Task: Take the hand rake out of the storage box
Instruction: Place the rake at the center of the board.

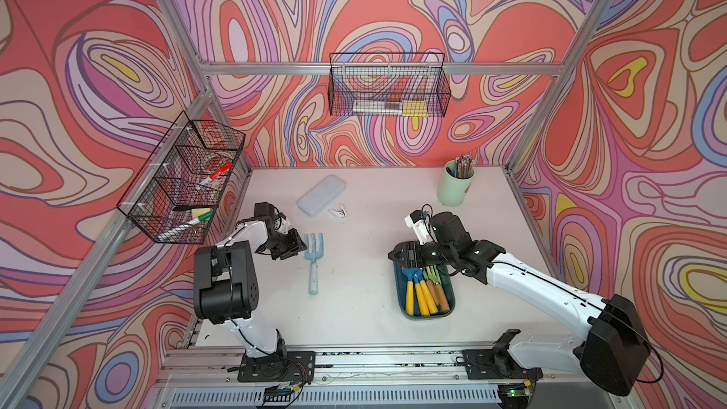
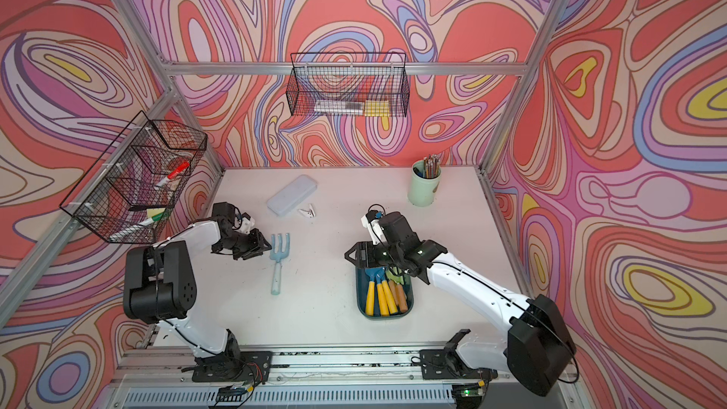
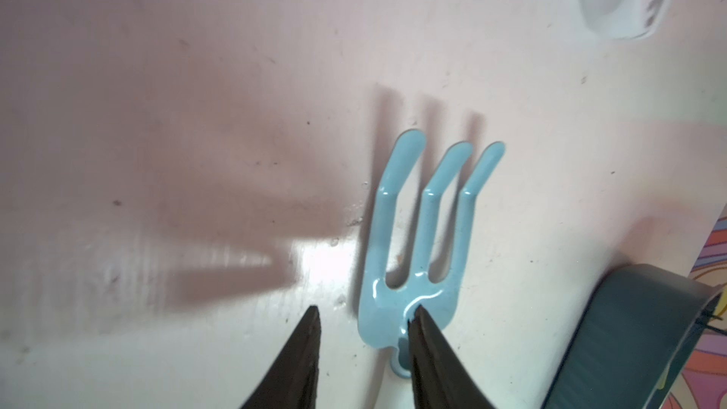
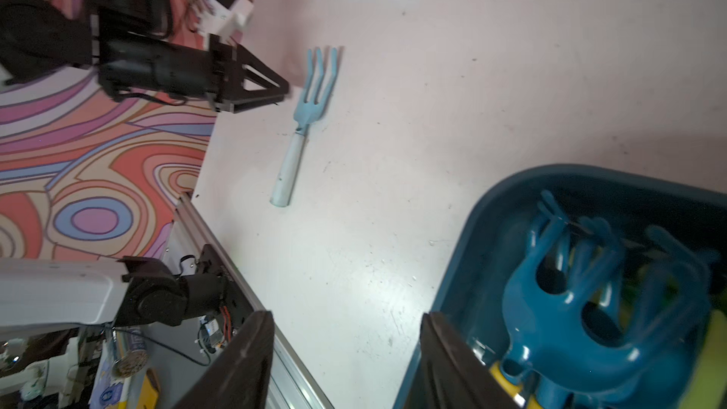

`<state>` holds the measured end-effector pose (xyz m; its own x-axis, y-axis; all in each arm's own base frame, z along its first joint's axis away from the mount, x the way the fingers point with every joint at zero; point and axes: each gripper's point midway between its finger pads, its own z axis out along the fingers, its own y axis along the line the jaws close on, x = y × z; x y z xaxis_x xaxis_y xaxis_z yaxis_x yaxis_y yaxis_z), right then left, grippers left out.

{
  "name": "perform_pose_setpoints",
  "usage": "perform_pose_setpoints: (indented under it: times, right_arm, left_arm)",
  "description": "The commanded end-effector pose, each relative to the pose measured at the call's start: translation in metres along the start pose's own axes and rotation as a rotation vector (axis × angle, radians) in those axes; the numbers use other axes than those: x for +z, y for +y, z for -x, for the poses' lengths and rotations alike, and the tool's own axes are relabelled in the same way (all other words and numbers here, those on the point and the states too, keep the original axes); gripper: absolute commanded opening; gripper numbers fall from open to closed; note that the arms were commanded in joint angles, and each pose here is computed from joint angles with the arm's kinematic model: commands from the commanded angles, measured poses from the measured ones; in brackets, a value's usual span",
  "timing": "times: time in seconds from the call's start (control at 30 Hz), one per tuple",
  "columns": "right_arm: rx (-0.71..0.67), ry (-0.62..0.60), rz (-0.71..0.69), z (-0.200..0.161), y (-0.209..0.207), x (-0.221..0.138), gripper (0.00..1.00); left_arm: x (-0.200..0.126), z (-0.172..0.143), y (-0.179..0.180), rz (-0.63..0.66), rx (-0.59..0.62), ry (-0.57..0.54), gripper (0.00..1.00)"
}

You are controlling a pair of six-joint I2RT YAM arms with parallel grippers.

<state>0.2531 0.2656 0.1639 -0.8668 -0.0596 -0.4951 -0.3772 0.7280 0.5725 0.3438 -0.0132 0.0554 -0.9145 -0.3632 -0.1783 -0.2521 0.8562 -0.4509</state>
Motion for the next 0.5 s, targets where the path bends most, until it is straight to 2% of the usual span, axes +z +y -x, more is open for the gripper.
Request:
perform_pose_setpoints:
  times: [0.0, 0.1, 0.23, 0.33, 0.47]
  right_arm:
    - [0.056, 0.055, -0.212, -0.017, -0.038, -0.004, 0.58]
    - [0.086, 0.107, -0.314, -0.036, -0.058, -0.014, 0.54]
    - [0.127, 0.173, -0.326, -0.063, -0.067, -0.015, 0.51]
    - [0.164, 0.193, -0.325, -0.077, -0.070, -0.010, 0.50]
    - [0.179, 0.196, -0.297, -0.084, -0.063, 0.003, 0.49]
  left_arm:
    - [-0.034, 0.005, -0.021, 0.045, 0.010, -0.081, 0.44]
    - [-0.053, -0.002, -0.038, 0.129, 0.048, -0.112, 0.46]
    - [-0.068, -0.026, -0.062, 0.221, 0.114, -0.144, 0.47]
    - [-0.070, -0.046, -0.085, 0.228, 0.183, -0.172, 0.47]
    - [-0.063, -0.064, -0.098, 0.187, 0.188, -0.179, 0.48]
